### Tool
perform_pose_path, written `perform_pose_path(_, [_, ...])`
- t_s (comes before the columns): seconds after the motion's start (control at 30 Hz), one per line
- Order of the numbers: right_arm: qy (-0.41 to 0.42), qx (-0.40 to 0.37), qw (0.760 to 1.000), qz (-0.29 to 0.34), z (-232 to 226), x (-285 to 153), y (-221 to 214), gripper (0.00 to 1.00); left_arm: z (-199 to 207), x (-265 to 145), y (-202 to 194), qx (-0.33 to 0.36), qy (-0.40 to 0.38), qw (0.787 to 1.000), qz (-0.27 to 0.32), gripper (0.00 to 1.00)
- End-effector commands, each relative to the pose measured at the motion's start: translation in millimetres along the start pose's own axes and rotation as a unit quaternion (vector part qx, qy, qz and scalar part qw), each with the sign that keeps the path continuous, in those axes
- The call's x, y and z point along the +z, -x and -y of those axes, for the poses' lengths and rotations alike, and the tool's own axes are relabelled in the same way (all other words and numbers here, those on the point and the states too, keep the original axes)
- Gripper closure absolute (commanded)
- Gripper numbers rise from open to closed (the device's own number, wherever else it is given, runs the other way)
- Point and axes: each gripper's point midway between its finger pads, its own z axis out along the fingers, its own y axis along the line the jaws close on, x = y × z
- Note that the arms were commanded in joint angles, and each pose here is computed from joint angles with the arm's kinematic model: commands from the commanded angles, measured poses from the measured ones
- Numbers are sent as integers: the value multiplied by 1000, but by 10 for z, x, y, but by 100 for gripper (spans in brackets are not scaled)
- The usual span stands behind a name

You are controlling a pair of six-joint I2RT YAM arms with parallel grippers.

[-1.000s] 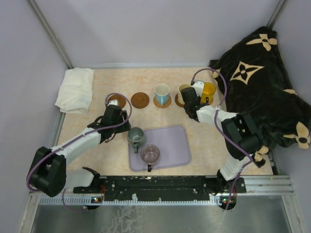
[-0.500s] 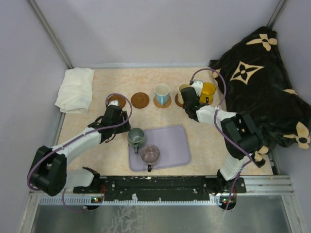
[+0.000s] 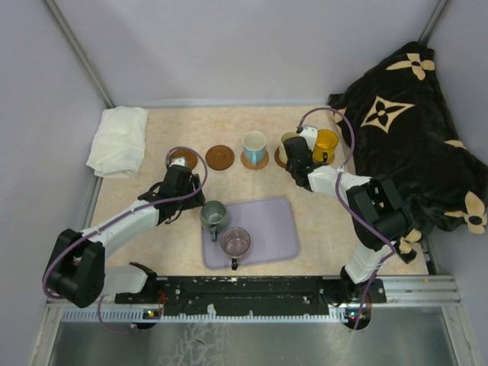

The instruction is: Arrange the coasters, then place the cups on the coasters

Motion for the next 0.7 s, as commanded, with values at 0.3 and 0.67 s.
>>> perform_pose_path(0.3, [-32,27,999,27,136,-22,129,100,63,-15,53,7,-6,1000,1,28])
perform_pose_path(0.67, [-21,59,997,36,347,-567,47,100,63,-35,85,5,-4,1000,7,28])
